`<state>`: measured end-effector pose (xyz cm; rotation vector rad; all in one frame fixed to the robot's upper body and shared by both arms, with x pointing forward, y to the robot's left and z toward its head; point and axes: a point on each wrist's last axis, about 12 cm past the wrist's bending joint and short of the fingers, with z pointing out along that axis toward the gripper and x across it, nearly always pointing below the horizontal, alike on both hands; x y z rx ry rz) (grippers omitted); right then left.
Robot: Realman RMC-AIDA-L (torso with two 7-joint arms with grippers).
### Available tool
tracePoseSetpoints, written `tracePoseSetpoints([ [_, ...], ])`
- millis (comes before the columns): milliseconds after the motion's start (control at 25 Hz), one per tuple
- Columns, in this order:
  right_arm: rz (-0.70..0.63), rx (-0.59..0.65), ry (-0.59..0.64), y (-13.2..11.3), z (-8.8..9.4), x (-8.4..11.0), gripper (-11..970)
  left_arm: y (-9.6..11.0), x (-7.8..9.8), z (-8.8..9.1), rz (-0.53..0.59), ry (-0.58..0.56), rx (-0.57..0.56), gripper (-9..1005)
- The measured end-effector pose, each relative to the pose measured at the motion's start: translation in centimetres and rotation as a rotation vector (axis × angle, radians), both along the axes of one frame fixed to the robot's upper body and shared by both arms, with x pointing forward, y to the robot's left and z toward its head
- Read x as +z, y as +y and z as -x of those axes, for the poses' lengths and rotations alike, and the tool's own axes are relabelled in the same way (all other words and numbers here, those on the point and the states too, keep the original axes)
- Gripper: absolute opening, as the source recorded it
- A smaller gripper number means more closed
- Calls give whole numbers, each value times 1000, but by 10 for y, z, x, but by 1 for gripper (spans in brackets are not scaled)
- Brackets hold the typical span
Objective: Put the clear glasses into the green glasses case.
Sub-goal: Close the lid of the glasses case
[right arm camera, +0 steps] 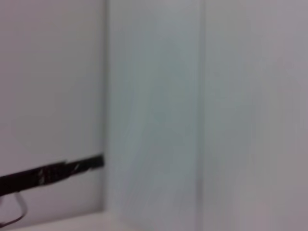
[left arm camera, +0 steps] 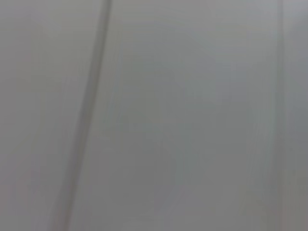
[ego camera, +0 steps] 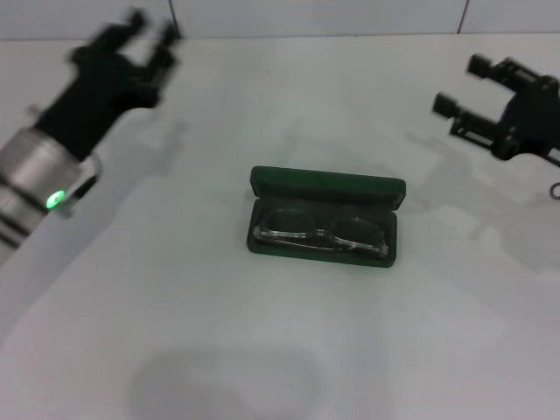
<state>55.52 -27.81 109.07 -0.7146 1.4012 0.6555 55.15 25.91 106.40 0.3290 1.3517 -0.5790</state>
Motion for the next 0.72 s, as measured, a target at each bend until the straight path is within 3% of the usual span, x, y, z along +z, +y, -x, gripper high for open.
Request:
tracePoseSetpoints([
  [200, -120, -146, 12, -16, 0, -4, 765, -30, 26, -42, -160, 257, -344, 538],
  [320, -159, -215, 18, -25, 0, -5, 765, -50, 34, -54, -259, 387, -464, 578],
  [480, -163, -231, 26, -26, -1, -6, 765, -79, 33, -62, -381, 482, -536, 700],
  [720, -149, -240, 40, -25, -4, -8, 765, -103, 26, -57, -517, 541, -598, 696],
])
